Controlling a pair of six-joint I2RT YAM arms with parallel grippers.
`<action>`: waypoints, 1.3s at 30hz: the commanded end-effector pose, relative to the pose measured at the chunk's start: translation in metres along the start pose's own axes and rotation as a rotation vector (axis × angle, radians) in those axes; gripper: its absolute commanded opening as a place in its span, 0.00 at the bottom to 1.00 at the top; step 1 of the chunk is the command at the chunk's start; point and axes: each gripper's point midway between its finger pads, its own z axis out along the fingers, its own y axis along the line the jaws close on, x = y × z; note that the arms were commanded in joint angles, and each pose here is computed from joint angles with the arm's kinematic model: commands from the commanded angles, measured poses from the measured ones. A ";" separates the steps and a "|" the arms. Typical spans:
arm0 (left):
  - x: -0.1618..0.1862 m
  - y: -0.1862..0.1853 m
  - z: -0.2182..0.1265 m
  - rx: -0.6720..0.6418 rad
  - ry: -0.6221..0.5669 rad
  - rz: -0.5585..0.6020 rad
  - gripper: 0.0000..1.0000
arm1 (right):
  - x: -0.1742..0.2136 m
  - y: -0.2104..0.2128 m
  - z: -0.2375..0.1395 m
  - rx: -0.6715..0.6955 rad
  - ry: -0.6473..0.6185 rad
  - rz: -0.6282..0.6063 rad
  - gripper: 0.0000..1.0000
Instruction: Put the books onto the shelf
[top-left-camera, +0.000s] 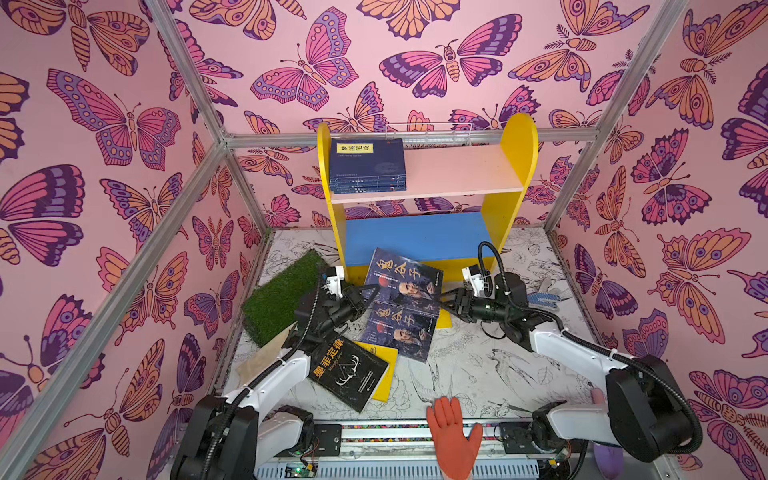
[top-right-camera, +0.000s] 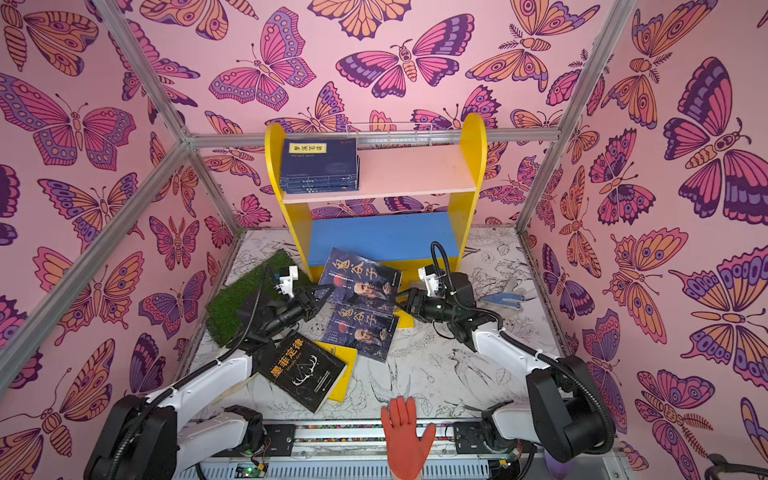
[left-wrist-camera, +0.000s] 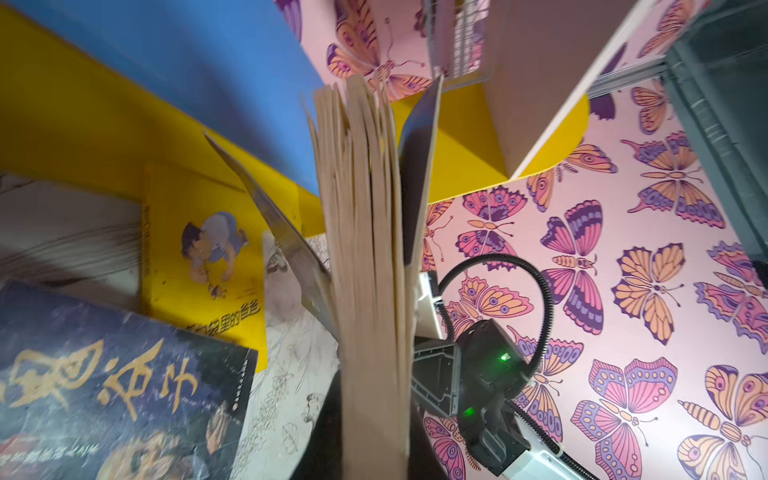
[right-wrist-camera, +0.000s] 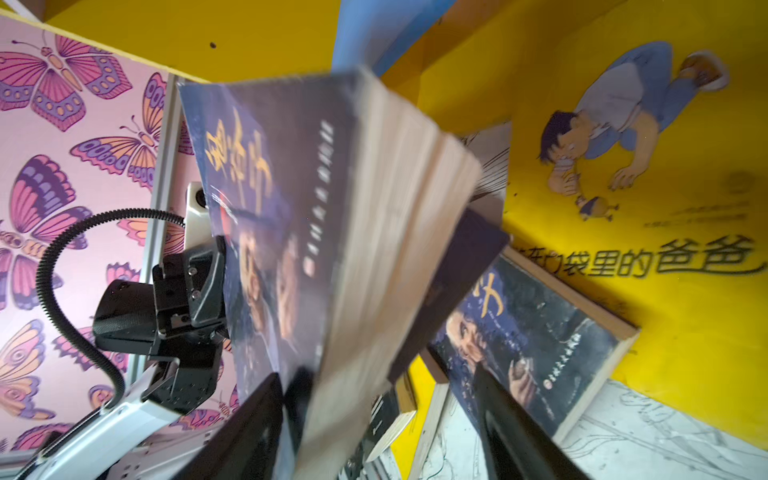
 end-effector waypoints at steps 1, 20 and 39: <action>-0.022 -0.056 -0.007 0.158 -0.101 0.145 0.00 | 0.012 0.024 -0.006 -0.123 0.060 0.000 0.72; -0.025 -0.056 -0.001 0.165 -0.178 0.215 0.00 | -0.007 0.112 -0.009 -0.388 0.019 -0.081 0.37; -0.022 0.035 -0.040 -0.235 -0.289 0.120 0.60 | -0.063 0.139 -0.004 -0.233 -0.143 -0.409 0.00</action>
